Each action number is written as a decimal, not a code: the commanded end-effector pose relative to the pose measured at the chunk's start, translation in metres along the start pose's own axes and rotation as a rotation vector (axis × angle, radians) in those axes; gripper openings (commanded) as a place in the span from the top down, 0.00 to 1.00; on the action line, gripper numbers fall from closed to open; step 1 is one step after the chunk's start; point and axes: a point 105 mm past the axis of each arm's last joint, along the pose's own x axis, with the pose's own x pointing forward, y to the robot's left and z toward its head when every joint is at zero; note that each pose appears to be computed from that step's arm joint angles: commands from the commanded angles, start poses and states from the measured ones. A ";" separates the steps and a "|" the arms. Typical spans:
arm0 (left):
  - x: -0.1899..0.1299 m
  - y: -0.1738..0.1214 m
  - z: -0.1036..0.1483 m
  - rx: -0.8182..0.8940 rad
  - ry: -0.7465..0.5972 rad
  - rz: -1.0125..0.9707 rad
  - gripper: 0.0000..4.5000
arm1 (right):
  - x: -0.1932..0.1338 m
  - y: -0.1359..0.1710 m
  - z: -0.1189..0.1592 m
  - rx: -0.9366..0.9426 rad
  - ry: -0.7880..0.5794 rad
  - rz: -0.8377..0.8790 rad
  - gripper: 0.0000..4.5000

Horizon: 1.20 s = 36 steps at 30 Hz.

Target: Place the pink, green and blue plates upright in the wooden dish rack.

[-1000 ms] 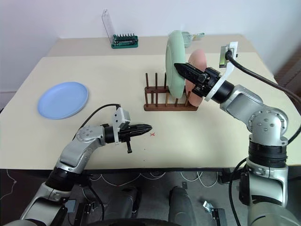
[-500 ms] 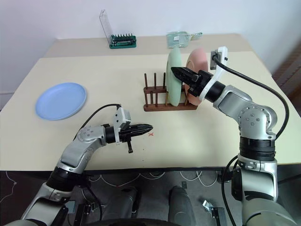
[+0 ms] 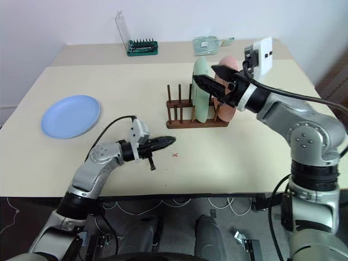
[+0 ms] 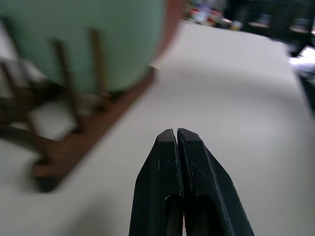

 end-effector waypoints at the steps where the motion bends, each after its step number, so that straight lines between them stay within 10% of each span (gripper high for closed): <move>1: -0.040 0.066 0.042 -0.022 -0.162 0.346 0.87 | -0.009 0.017 -0.005 -0.270 0.102 0.065 0.13; 7: -0.172 0.164 0.045 -0.008 -0.100 1.168 0.23 | 0.002 0.032 -0.023 -0.400 0.147 0.166 0.13; 11: -0.245 0.183 0.021 -0.210 -0.008 1.582 0.23 | 0.006 0.029 -0.025 -0.358 0.121 0.175 0.13; 22: -0.241 0.171 -0.024 -0.538 0.135 1.625 0.23 | 0.006 0.026 -0.029 -0.363 0.125 0.181 0.13; 30: -0.231 0.175 -0.033 -0.641 0.110 1.610 0.98 | 0.002 0.027 -0.030 -0.379 0.127 0.161 0.13; 36: -0.222 0.179 -0.022 -0.644 0.034 1.593 0.99 | 0.004 0.028 -0.028 -0.402 0.120 0.159 0.13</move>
